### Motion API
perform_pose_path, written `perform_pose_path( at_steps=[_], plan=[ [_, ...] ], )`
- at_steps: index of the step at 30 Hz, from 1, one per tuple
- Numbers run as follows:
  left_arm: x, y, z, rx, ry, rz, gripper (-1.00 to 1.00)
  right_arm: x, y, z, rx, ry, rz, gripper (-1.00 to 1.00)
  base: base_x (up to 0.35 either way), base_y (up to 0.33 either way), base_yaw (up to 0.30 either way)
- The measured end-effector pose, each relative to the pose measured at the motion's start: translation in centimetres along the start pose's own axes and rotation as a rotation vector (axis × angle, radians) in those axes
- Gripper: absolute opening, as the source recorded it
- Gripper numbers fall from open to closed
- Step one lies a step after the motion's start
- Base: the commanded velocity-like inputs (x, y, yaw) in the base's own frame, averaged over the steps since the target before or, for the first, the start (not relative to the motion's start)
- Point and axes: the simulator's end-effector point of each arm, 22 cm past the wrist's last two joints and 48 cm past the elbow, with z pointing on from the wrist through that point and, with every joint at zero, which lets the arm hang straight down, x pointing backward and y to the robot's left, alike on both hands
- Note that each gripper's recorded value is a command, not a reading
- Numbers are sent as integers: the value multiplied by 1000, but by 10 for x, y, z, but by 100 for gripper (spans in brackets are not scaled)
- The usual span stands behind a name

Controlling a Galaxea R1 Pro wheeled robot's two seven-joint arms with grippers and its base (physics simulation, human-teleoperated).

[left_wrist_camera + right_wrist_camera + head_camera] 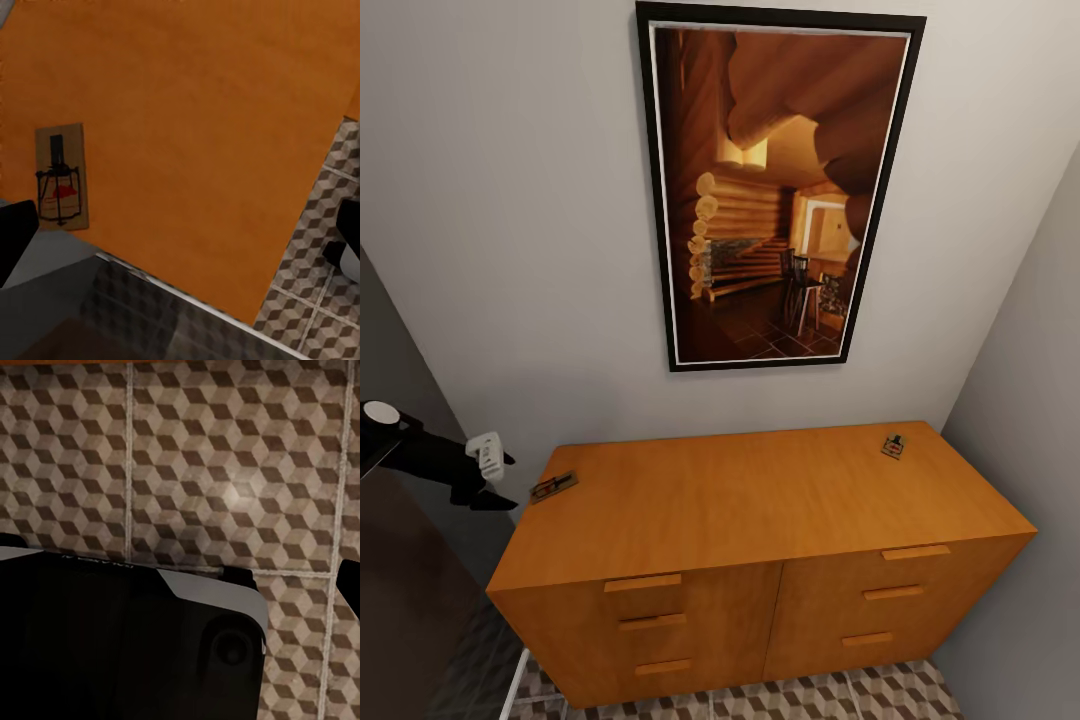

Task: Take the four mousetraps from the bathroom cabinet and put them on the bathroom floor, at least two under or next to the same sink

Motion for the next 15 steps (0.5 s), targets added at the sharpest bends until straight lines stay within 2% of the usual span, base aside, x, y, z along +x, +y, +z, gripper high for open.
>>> perform_pose_path(
  at_steps=[15],
  plan=[
    [5,0,2,10,3,-20,100,0,1,0,-1,0,1,100,0,0,0]
  ],
)
